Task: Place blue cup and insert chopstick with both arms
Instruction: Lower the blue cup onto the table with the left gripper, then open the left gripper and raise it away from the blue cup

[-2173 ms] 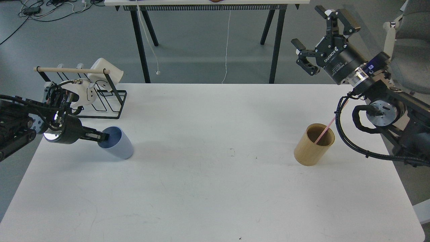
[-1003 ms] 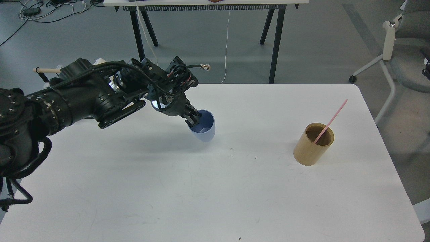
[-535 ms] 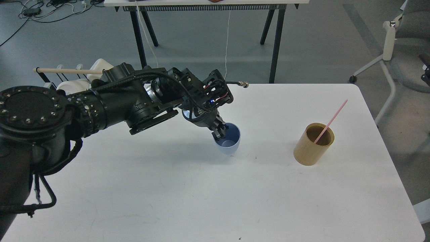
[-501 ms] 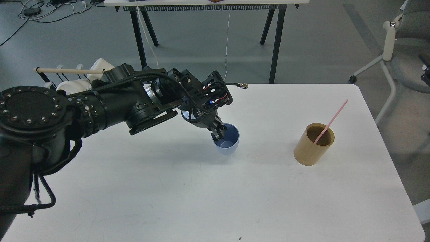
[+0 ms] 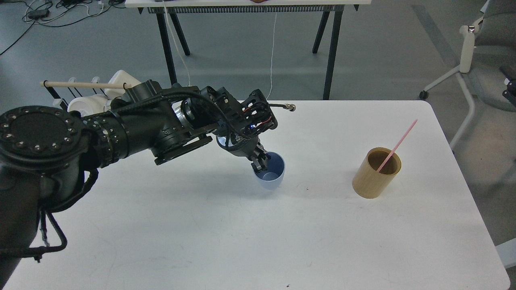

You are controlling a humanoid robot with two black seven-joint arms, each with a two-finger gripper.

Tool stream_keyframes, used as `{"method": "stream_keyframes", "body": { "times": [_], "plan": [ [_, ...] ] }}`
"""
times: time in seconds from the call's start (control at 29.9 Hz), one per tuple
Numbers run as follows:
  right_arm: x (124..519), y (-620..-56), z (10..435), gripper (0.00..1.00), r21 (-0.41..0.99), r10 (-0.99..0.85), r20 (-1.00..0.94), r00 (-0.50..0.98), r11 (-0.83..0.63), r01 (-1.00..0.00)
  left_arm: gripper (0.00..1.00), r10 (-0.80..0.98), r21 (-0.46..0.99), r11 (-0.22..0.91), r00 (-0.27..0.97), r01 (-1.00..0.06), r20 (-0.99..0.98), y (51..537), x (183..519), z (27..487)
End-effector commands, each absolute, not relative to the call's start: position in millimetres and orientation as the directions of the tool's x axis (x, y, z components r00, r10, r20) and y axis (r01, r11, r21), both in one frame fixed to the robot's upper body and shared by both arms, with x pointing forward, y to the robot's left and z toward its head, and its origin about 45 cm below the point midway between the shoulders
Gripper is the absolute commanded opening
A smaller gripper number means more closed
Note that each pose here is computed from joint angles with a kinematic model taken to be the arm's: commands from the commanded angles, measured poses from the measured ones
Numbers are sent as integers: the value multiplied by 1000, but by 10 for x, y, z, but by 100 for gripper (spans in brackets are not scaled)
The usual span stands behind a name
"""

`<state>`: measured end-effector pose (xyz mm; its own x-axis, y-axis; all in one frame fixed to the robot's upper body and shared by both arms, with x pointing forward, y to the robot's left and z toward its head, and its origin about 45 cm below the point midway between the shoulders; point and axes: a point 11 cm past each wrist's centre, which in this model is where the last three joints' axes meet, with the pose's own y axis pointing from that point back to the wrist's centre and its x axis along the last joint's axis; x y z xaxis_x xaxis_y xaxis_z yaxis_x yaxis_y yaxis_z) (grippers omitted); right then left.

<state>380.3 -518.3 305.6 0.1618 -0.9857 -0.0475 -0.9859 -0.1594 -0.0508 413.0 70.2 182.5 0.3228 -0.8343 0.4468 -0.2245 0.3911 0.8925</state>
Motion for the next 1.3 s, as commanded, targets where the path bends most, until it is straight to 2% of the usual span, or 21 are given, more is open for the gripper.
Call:
{"method": "stream_keyframes", "body": {
  "times": [0.0, 0.6, 0.74, 0.87, 0.97, 1.07, 1.17, 1.27],
  "plan": [
    [3805, -5179, 3053, 99, -51, -986, -48, 162, -160, -986, 6, -829, 896, 376, 346, -237, 440, 786, 4174, 1784],
    [3811, -5168, 3048, 99, -52, -985, -51, 164, -161, -986, 11, -826, 904, 355, 372, -238, 422, 889, 4181, 1684],
    [3811, -5168, 3048, 99, -52, -985, -51, 164, -161, -986, 21, -819, 900, 365, 378, -238, 432, 872, 4185, 1702],
    [3810, -5168, 3044, 99, -51, -985, -51, 164, -162, -986, 37, -811, 896, 375, 384, -237, 442, 855, 4188, 1717],
    [3807, -5176, 3039, 99, -48, -986, -48, 162, -160, -986, 60, -778, 880, 414, 412, -233, 475, 804, 4194, 1761],
    [3804, -5164, 3012, 99, -38, -985, -43, 167, -165, -985, 77, -710, 858, 445, 482, -257, 513, 861, 4295, 1810],
    [3824, -5152, 3049, 99, -46, -984, -37, 172, -170, -984, 81, -641, 835, 460, 537, -302, 548, 959, 4439, 1894],
    [3845, -5143, 3087, 99, -49, -984, -23, 178, -177, -983, 83, -531, 780, 543, 592, -312, 607, 874, 4483, 2015]
  ]
}}
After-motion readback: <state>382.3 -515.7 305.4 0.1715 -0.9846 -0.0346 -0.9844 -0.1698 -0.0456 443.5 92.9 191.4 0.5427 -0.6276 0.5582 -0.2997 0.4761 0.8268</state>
